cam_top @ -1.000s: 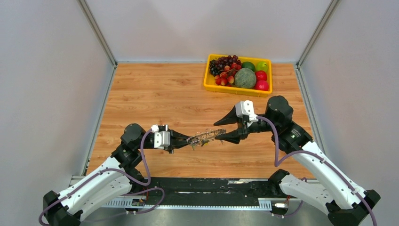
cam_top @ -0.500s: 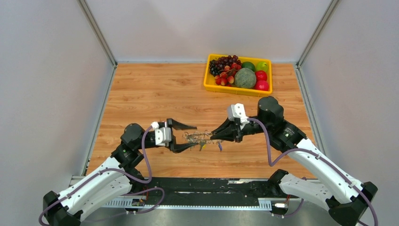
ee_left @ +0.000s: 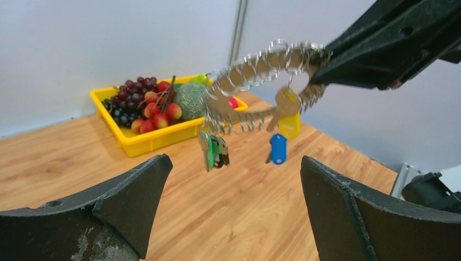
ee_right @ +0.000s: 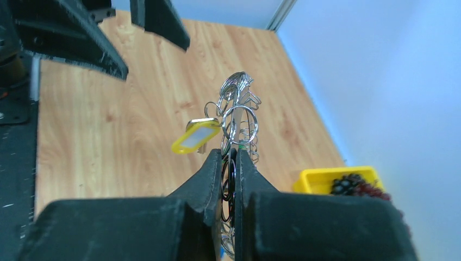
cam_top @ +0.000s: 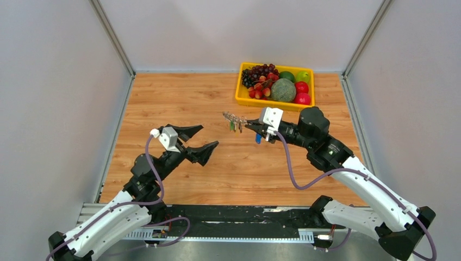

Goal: Remove the keys from the keyring

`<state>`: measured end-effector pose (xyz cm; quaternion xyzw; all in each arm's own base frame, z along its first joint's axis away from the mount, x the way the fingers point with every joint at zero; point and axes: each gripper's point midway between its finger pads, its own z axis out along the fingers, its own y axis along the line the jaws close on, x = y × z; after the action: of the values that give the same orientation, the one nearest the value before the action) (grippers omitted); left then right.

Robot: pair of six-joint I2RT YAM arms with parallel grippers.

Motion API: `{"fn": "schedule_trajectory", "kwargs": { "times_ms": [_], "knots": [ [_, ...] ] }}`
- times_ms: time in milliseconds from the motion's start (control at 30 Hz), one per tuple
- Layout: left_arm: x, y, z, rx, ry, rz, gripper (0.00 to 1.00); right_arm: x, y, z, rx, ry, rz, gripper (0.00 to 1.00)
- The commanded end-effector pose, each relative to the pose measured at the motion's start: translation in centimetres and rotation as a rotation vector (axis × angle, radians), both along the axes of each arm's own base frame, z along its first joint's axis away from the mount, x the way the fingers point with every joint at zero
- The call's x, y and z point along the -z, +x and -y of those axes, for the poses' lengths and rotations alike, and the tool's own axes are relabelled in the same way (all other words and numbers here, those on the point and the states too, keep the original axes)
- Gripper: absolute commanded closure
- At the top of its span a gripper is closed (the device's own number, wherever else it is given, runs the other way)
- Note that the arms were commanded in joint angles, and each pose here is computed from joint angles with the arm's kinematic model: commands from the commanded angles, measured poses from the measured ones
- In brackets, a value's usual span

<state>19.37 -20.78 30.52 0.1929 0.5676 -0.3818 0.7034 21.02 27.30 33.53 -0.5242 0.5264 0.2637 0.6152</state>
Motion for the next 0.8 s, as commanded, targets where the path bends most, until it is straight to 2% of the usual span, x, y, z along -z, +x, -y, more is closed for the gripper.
{"fn": "schedule_trajectory", "kwargs": {
  "times_ms": [0,233,467,600,767],
  "knots": [
    [-0.4,0.0,1.7,0.070,-0.048,-0.029,0.00,-8.0,0.4,-0.8,-0.042,0.096,0.303,1.00],
    [-2.6,-1.5,4.8,0.247,0.048,0.172,0.02,-9.4,-0.9,-2.2,-0.143,0.118,0.351,1.00],
    [-4.2,-2.2,5.8,0.298,0.083,0.322,0.10,-9.8,-1.9,-2.5,-0.188,0.128,0.367,1.00],
    [-5.1,-2.6,6.1,0.323,0.074,0.377,0.14,-9.7,-2.4,-2.8,-0.213,0.130,0.365,1.00],
    [-5.5,-2.5,6.7,0.345,0.072,0.376,0.24,-9.2,-2.7,-3.2,-0.228,0.126,0.357,1.00]
  ]
}}
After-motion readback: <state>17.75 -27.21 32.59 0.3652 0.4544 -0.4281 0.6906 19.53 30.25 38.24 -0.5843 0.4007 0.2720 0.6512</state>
